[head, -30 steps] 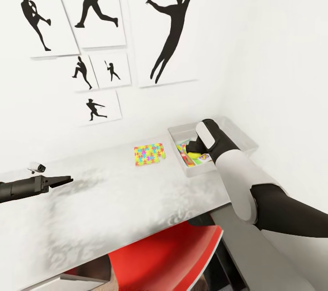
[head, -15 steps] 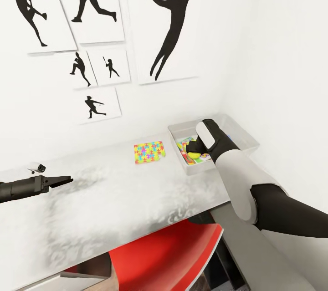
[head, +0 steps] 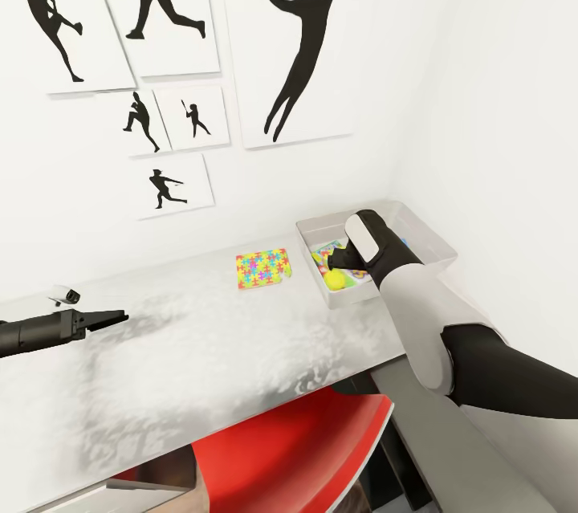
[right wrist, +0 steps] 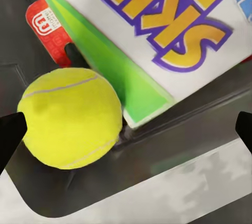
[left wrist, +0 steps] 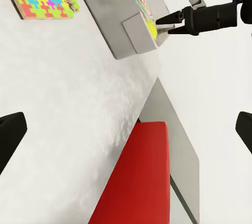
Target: Put all the toys in the child's room - the three board games (two on the bed and one on the table), the two jigsaw puzzles on the table, and the tennis ball on the table - inside the toy box on the table in the child's room.
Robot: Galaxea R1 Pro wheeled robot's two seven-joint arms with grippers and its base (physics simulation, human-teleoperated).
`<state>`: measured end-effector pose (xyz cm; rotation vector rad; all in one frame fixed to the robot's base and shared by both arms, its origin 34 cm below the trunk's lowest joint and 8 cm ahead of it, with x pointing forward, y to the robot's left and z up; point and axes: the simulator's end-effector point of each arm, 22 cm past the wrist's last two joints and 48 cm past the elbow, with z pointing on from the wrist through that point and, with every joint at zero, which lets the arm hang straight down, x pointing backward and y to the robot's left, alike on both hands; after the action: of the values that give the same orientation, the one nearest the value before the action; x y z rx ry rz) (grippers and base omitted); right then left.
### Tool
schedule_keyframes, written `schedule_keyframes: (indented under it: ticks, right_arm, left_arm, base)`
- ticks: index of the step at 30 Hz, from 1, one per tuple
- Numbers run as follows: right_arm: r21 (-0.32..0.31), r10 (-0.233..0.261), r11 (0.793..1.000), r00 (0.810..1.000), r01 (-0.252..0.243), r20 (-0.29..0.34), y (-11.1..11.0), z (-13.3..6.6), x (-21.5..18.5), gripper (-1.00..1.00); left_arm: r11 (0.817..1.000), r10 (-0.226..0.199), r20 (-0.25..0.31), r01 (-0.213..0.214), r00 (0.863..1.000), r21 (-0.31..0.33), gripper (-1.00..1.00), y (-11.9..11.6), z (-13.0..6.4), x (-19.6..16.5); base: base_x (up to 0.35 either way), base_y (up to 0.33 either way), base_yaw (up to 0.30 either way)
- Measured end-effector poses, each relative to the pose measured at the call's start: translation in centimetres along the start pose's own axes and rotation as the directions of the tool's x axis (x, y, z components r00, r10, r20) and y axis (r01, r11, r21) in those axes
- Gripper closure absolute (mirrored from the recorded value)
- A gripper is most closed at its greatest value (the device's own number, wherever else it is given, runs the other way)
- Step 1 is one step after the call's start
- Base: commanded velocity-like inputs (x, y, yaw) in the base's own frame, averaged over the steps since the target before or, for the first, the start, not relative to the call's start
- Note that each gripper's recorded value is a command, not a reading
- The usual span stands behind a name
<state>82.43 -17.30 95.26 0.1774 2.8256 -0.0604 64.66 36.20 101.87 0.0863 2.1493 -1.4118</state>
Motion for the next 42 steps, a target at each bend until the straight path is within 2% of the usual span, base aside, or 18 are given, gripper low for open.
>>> schedule_keyframes:
  ticks: [23,25,30,38,42]
  right_arm:
    - [0.000,0.006,1.000,1.000,-0.006,0.021,0.0,-0.4,-0.6,-1.00]
    - [-0.005,0.011,1.000,0.999,-0.011,0.045,0.0,-1.0,-1.5,-1.00]
    - [-0.037,0.039,0.999,0.984,-0.033,0.175,0.1,-4.9,-5.4,-1.00]
    - [-0.063,0.056,0.997,0.970,-0.043,0.236,0.3,-7.4,-7.1,-1.00]
    - [-0.084,0.066,0.995,0.967,-0.047,0.246,0.7,-8.2,-7.4,-1.00]
  left_arm:
    - [1.000,0.000,0.000,0.000,1.000,0.000,-1.00,0.0,0.0,0.0]
    - [1.000,0.001,0.001,-0.001,1.000,0.000,-1.00,-0.1,0.0,0.0]
    - [1.000,0.008,0.004,-0.008,1.000,0.001,-1.00,-0.4,-0.2,-0.2]
    - [1.000,0.023,0.008,-0.023,1.000,-0.008,-1.00,-0.8,-0.9,-0.7]
    - [1.000,0.028,0.011,-0.028,1.000,-0.008,-1.00,-1.1,-1.1,-0.9]
  base:
    - [0.000,0.000,0.000]
    - [-0.015,0.000,-0.014]
    - [-0.060,0.000,-0.058]
    - [-0.143,0.043,-0.054]
    - [-0.250,0.127,0.038]
